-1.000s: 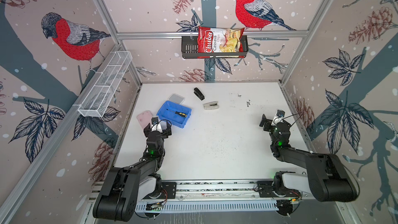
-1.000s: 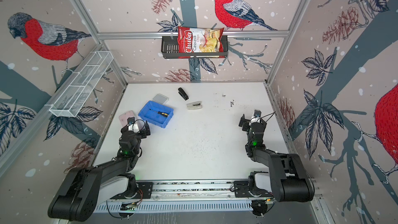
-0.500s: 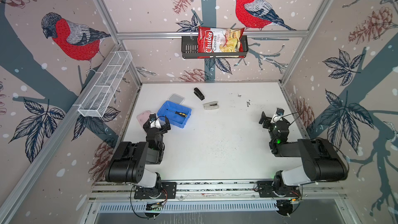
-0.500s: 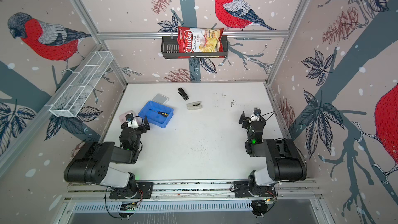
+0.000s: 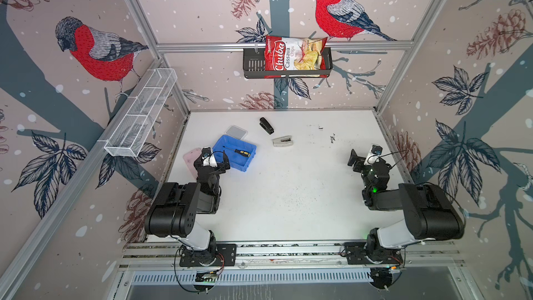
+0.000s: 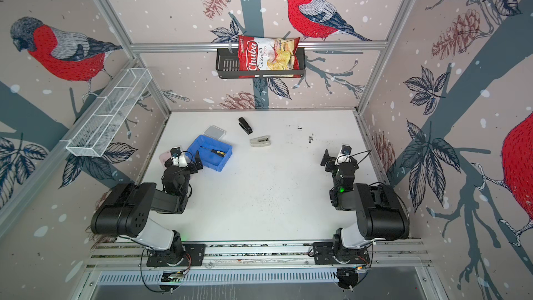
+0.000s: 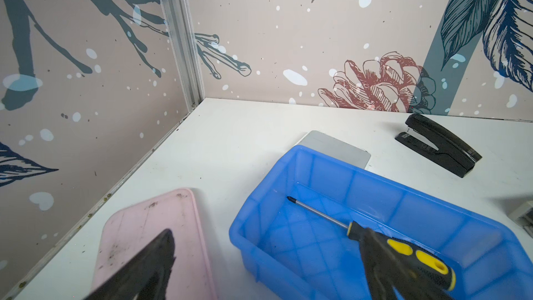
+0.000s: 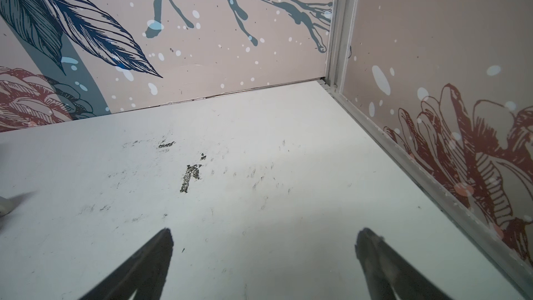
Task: Put the screwdriver in the bin
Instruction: Reset both arms
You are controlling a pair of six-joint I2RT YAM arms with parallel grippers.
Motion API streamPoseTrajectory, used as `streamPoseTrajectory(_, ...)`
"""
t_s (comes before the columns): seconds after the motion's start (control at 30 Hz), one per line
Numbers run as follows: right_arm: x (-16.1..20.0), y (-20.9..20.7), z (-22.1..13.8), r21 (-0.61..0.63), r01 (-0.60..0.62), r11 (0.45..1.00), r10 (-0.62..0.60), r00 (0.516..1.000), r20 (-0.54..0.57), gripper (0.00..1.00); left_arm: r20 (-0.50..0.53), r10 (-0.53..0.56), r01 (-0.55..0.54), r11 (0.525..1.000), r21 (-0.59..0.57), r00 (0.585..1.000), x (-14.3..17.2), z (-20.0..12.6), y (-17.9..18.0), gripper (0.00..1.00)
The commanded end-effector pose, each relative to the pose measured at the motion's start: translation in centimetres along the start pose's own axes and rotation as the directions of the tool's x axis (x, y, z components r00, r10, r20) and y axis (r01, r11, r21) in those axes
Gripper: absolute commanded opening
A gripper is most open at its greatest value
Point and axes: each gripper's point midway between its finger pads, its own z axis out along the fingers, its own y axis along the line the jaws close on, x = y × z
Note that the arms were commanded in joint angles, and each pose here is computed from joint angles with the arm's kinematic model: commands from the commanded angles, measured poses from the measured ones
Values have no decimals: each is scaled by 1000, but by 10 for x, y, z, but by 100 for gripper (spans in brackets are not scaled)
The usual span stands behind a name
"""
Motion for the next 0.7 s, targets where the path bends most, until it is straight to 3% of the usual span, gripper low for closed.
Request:
streamPoseTrajectory(0.0, -7, 2, 1, -11, -16, 1000, 16, 1000, 25, 100, 20, 1, -1, 1000, 8, 1000, -5, 0, -2, 98)
streamPoseTrajectory(0.67, -8, 2, 0, -11, -14, 1000, 15, 1000, 28, 99, 9, 20, -21, 1000, 15, 1000, -4, 3, -6, 98)
